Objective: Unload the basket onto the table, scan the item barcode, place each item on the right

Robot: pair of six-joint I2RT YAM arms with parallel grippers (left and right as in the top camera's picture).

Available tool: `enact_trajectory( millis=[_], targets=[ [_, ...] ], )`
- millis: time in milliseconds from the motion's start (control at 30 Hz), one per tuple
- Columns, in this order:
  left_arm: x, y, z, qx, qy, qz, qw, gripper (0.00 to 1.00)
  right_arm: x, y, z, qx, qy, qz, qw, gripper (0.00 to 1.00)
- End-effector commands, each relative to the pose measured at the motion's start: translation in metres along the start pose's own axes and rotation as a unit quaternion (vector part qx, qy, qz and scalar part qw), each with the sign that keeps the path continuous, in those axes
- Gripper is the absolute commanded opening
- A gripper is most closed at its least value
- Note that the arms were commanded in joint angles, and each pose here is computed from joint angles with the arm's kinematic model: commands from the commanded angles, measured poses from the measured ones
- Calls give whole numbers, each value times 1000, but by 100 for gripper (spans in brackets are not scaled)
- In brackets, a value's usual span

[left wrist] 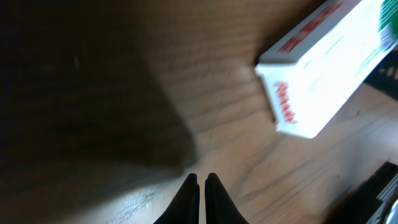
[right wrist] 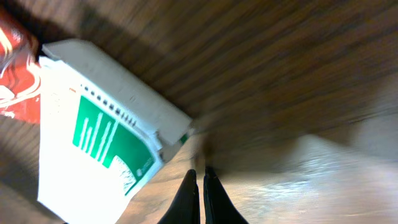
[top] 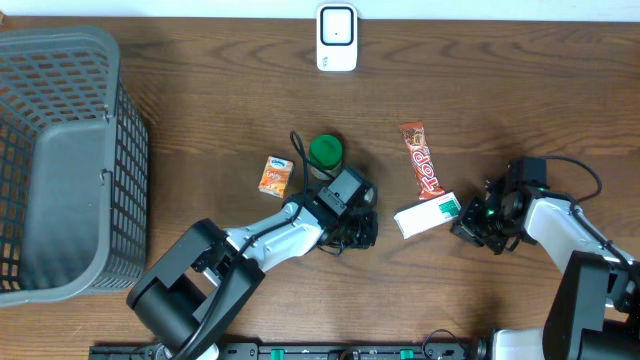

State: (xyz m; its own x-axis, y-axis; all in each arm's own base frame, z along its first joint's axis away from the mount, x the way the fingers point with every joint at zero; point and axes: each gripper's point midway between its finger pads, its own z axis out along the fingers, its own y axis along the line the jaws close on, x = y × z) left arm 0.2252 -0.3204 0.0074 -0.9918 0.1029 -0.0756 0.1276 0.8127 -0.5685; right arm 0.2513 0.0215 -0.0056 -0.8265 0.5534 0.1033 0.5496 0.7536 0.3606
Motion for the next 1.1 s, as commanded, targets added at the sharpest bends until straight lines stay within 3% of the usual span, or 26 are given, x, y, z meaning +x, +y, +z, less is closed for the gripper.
enact_trajectory(
  millis=[0, 300, 533, 767, 867, 1067],
  targets=[
    [3, -4, -4, 7, 0, -1, 1000, 7, 18, 9, 9, -15, 38, 32, 999, 2],
    [1, -4, -5, 9, -3, -1, 1000, 8, 38, 27, 19, -1, 55, 31, 998, 1],
    [1, -4, -5, 9, -3, -1, 1000, 7, 35, 0, 3, 52, 34, 63, 996, 1],
    [0, -7, -8, 12, -6, 6, 1000, 7, 5, -16, -54, 32, -77, 48, 995, 1],
    [-10, -17, -23, 17, -38, 41, 998, 8, -12, -16, -68, 25, -126, 21, 992, 1],
    [-39, -38, -72, 9, -145, 84, 986, 7, -37, -14, -55, 21, -143, -3, 990, 1]
  ],
)
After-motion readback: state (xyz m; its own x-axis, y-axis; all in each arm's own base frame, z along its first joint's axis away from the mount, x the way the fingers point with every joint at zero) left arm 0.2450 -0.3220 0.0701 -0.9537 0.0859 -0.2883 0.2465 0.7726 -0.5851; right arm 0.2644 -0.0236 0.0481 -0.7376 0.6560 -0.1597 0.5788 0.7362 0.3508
